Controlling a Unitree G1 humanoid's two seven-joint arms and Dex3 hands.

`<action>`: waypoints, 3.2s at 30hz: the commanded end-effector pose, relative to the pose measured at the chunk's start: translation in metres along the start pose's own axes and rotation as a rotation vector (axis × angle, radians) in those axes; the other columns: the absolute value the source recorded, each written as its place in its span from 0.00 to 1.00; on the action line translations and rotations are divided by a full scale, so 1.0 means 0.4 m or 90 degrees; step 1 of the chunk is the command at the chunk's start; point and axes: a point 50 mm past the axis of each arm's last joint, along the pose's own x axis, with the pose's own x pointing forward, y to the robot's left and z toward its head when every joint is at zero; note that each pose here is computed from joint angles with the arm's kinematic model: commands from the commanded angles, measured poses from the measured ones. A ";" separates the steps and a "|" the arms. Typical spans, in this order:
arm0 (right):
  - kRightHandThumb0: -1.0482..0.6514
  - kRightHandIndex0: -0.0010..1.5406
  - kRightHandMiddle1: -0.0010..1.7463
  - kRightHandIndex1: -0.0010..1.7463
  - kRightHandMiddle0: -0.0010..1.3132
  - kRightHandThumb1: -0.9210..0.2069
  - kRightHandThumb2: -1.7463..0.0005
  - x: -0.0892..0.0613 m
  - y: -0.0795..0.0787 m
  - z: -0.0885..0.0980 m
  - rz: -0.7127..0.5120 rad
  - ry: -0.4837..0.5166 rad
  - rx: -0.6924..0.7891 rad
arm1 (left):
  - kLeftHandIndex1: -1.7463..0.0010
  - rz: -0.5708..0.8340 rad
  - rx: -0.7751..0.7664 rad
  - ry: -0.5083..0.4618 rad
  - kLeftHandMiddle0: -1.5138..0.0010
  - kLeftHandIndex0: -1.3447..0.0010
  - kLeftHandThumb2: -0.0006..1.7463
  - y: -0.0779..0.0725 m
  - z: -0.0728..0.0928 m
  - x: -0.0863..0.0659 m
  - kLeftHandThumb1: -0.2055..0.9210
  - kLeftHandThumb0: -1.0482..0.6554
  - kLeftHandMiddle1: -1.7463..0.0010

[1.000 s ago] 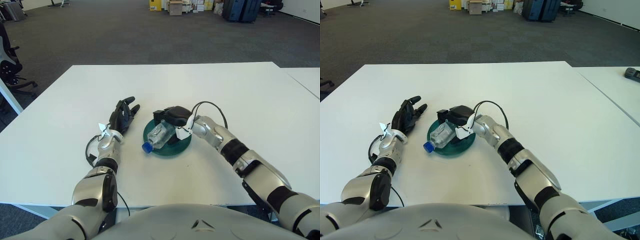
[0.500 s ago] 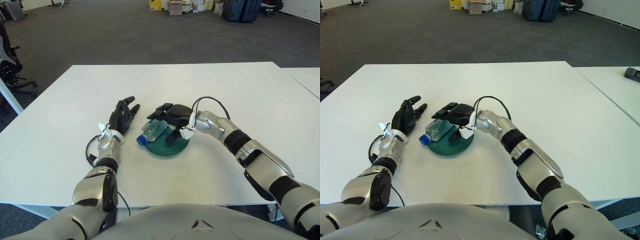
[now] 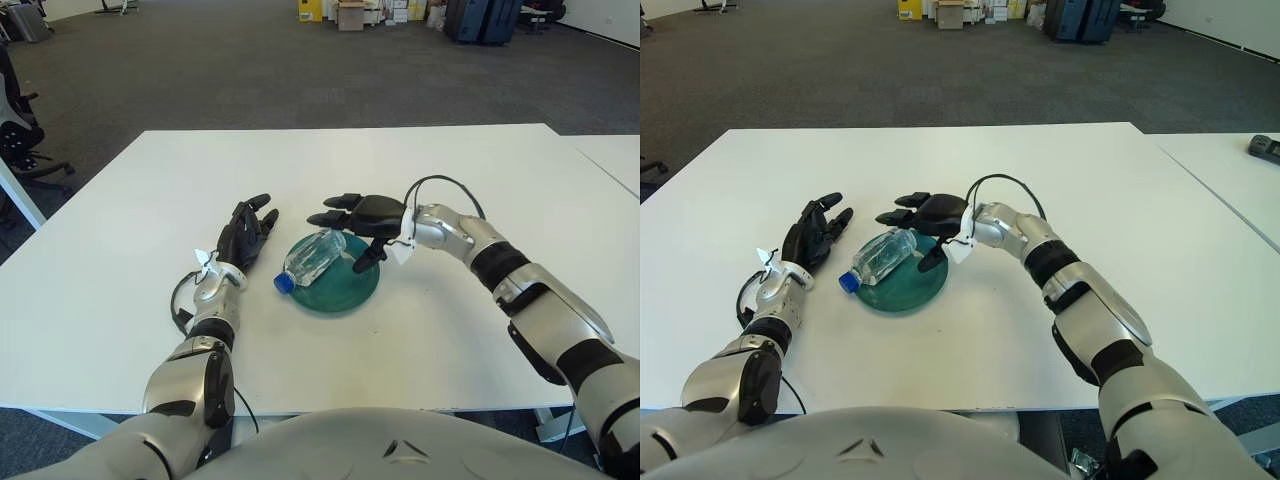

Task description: Put the bottle into the plate.

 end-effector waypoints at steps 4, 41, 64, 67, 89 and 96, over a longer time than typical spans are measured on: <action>0.00 0.00 0.00 0.00 0.00 0.00 0.71 -0.064 -0.051 -0.059 -0.146 0.078 0.115 | 0.43 0.010 -0.014 0.022 0.68 0.94 0.49 0.010 -0.013 -0.008 1.00 0.14 0.91; 0.25 0.31 0.46 0.03 0.05 0.00 0.51 -0.277 0.235 -0.200 -0.747 0.410 0.923 | 0.38 0.037 -0.019 0.035 0.71 0.90 0.48 0.038 -0.001 -0.004 1.00 0.12 0.64; 0.23 0.35 0.47 0.02 0.05 0.00 0.56 -0.263 0.319 -0.174 -0.644 0.481 0.995 | 0.38 0.038 -0.017 0.038 0.71 0.89 0.47 0.048 0.002 -0.008 1.00 0.12 0.63; 0.24 0.35 0.47 0.02 0.06 0.00 0.57 -0.261 0.323 -0.171 -0.631 0.486 0.988 | 0.38 0.039 -0.013 0.038 0.71 0.89 0.47 0.049 0.002 -0.009 1.00 0.12 0.63; 0.25 0.29 0.46 0.00 0.01 0.00 0.56 -0.230 0.337 -0.153 -0.562 0.515 0.941 | 0.42 0.058 0.082 0.051 0.77 0.98 0.45 0.056 0.009 -0.008 1.00 0.13 0.69; 0.23 0.29 0.47 0.00 0.00 0.00 0.58 -0.225 0.337 -0.152 -0.558 0.517 0.941 | 0.43 0.056 0.094 0.056 0.76 0.97 0.44 0.057 0.011 -0.006 1.00 0.13 0.72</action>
